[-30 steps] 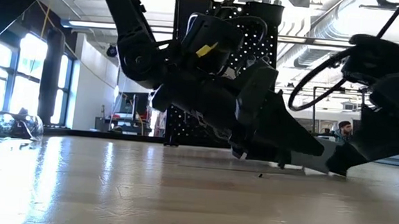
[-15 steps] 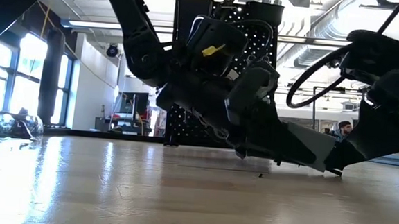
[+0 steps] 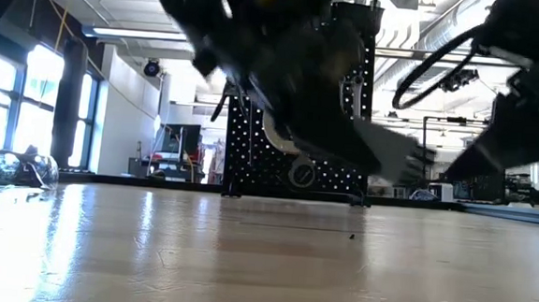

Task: Hang tools onto peg board
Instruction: Put the gray allen hex keys into the left black bin on the peg board

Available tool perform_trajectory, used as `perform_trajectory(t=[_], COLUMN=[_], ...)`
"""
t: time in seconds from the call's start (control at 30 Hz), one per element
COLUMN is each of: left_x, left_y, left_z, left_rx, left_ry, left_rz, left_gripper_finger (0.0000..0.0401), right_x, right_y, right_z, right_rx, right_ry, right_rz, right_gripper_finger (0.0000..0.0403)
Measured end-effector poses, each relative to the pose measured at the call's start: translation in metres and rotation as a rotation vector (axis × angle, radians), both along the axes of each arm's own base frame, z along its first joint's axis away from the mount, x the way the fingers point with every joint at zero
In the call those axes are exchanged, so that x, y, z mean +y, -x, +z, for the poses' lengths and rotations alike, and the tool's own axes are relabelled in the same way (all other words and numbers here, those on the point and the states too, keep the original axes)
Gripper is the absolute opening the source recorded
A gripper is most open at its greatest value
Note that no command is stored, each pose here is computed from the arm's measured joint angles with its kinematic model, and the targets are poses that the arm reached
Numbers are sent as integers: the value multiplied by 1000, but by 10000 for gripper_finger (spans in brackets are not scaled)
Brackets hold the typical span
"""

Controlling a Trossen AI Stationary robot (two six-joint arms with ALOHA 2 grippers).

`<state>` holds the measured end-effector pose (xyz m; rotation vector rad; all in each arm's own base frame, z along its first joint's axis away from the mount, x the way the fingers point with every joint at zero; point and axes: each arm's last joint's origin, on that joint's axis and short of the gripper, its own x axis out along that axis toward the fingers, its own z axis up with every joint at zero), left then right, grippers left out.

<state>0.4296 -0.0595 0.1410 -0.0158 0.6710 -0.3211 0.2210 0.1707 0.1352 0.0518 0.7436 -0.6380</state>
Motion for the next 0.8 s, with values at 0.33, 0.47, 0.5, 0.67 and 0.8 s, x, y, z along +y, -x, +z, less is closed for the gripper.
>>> perform_trajectory(t=[0.33,0.47,0.5,0.67,0.8], left_x=[16,33,38,62,81], left_y=[68,112,122,173,193], left_z=[124,182,194,264,303], left_rx=[-6,-98,-126,-306,-357], left_ry=[-354,-470,-488,-517,-562], left_rz=[164,320,364,544,622], left_gripper_finger=[31,31,31,31,31], right_x=[10,11,11,12,11], right_y=[0,-2,-2,-3,-6], right_z=[41,46,46,46,47], right_rx=[-76,-101,-105,-136,-162], right_ry=[158,180,181,191,193], right_rz=[-41,-40,-41,-44,-52], right_gripper_finger=[204,204,204,204,204])
